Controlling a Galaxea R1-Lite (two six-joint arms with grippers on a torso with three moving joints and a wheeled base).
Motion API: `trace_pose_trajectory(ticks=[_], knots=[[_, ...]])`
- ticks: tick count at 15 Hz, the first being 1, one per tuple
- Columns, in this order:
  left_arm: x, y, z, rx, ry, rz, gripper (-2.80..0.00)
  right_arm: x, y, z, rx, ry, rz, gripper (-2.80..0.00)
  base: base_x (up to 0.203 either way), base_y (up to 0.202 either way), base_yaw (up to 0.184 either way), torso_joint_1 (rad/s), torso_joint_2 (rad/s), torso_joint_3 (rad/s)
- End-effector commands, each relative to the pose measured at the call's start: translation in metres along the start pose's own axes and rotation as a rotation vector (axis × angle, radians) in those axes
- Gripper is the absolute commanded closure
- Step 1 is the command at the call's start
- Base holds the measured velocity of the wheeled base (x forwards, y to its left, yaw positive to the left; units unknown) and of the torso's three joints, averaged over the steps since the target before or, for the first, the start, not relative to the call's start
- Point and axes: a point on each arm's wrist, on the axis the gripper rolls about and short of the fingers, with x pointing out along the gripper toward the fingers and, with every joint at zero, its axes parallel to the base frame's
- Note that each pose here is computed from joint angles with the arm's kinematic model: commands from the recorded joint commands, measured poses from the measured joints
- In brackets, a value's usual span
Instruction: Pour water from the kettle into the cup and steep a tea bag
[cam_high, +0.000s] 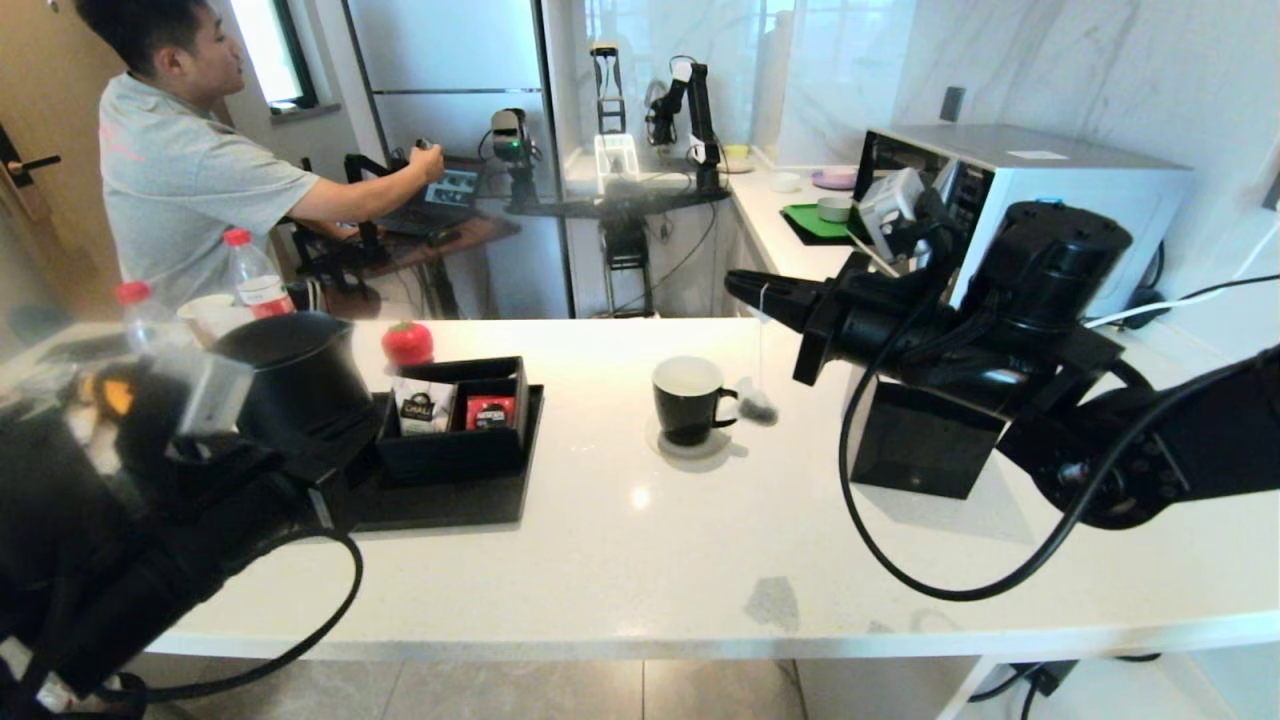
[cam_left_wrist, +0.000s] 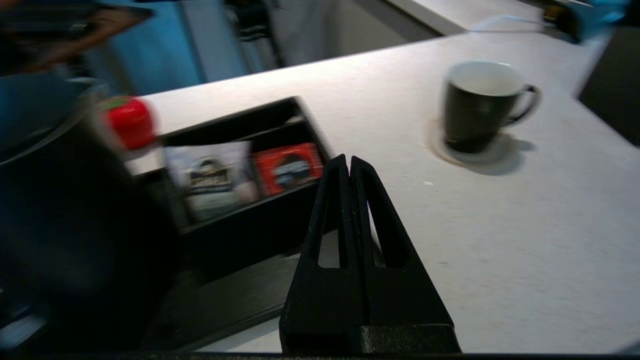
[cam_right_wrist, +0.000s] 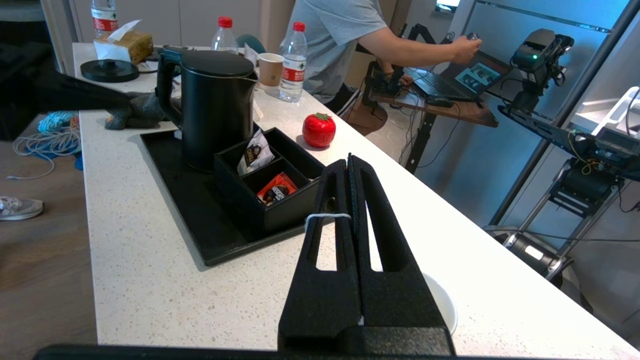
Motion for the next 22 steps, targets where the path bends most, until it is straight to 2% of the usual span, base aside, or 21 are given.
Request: trace_pose_trajectory(ticks=[1,3,4,8,11,16,18,22], knots=[[-0.028,0.014,-0.004,0.001,-0.013,0.109,0.0,0.0,0.0,0.0,-0.005,-0.007,0.004,0.0,0.0,0.0,0.0,0.0,0.0,0.0],[-0.053,0.016,-0.008,0.0,-0.015,0.171,0.0,0.001,0.0,-0.002,-0.003,-0.004,0.005,0.0,0.0,0.0,0.0,0.0,0.0,0.0],[-0.062,0.015,-0.004,-0.002,-0.041,0.185,0.0,0.001,0.0,-0.002,-0.004,-0.005,0.004,0.0,0.0,0.0,0.0,0.0,0.0,0.0],[-0.096,0.004,-0.001,-0.028,-0.029,0.192,0.0,0.001,0.0,-0.001,-0.006,-0.009,0.002,0.0,0.0,0.0,0.0,0.0,0.0,0.0],[-0.126,-0.007,-0.01,-0.048,0.038,0.193,0.0,-0.001,0.0,-0.001,-0.008,-0.008,0.0,0.0,0.0,0.0,0.0,0.0,0.0,0.0],[-0.169,-0.023,-0.039,-0.077,0.151,0.183,0.0,0.0,-0.002,-0.002,-0.013,-0.01,-0.004,0.0,0.0,0.0,0.0,0.0,0.0,0.0],[-0.18,-0.028,-0.053,-0.099,0.226,0.179,0.0,0.0,-0.002,-0.003,-0.012,-0.007,-0.005,0.0,0.0,0.0,0.0,0.0,0.0,0.0],[-0.184,-0.031,-0.057,-0.118,0.235,0.09,0.0,-0.001,-0.005,-0.006,-0.009,0.001,-0.013,0.0,0.0,0.0,0.0,0.0,0.0,0.0]])
